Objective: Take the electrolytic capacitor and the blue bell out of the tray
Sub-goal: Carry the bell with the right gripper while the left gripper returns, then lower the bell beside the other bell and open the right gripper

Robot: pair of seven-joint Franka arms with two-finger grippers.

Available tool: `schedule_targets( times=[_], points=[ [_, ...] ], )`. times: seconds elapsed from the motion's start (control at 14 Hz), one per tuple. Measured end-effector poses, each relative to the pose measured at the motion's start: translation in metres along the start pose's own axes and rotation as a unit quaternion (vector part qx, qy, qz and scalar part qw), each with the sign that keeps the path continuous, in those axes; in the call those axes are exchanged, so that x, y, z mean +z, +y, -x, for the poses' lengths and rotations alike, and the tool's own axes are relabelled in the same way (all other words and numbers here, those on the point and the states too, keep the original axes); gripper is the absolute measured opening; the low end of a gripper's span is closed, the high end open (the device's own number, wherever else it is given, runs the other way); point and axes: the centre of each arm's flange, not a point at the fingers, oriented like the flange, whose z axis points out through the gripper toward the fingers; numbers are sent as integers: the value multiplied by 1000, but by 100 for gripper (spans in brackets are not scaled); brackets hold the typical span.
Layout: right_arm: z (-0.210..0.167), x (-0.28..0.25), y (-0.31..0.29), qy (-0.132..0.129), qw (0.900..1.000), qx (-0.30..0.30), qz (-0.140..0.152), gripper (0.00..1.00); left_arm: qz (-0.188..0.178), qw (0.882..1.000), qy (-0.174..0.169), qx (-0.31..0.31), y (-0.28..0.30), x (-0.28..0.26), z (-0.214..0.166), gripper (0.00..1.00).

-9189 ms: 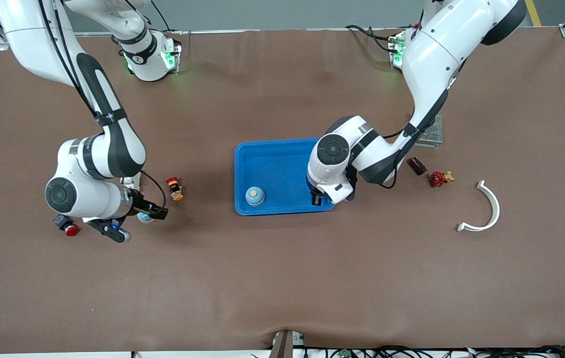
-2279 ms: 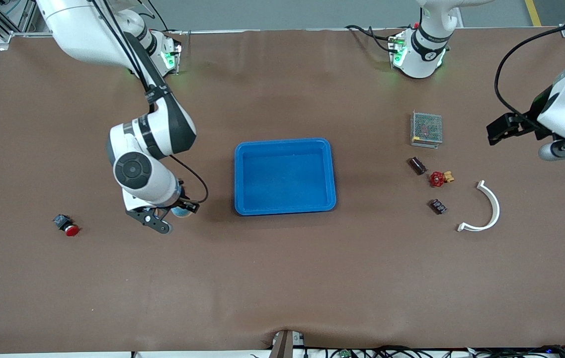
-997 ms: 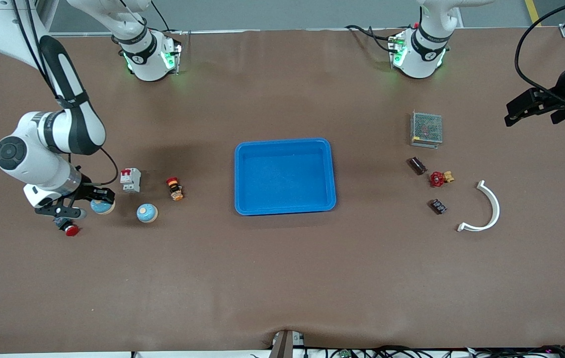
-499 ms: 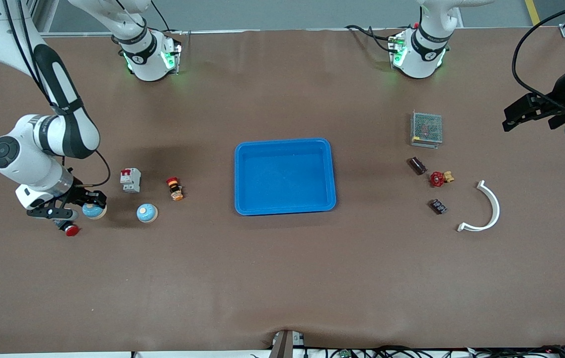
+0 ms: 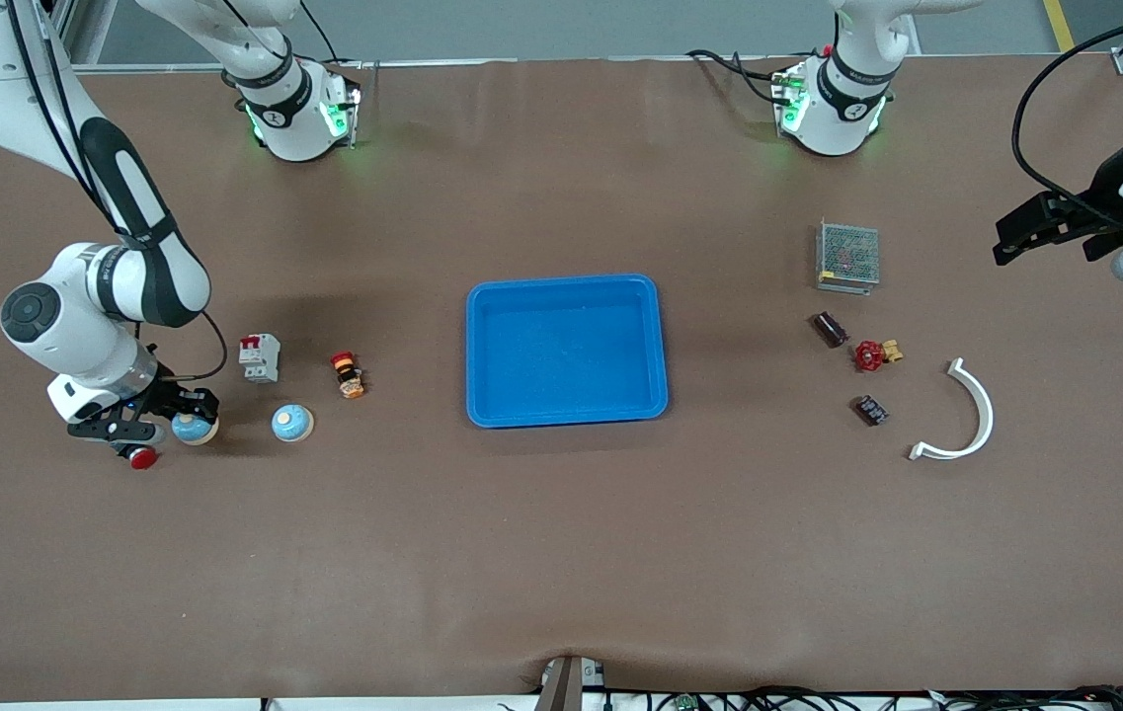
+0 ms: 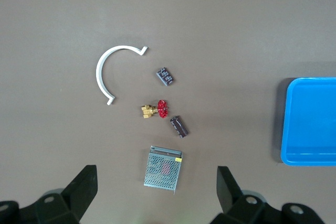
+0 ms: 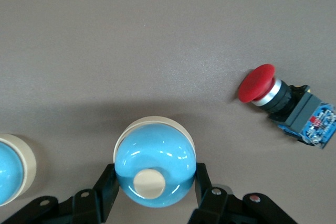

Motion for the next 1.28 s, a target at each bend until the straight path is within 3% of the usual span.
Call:
schedule_targets(
  times=[1.0,1.07,1.28],
  points=[
    [4,14,2,-4,1000,4,-1,63,0,1000,-5,4,4,8,-3,100],
    [4,14,4,-4,1000,6,-1,67,0,1000,-5,5,5,8,-3,100],
    [4,14,7,-4,1000,8,0,97,0,1000,-5,5,6,8,-2,100]
  ],
)
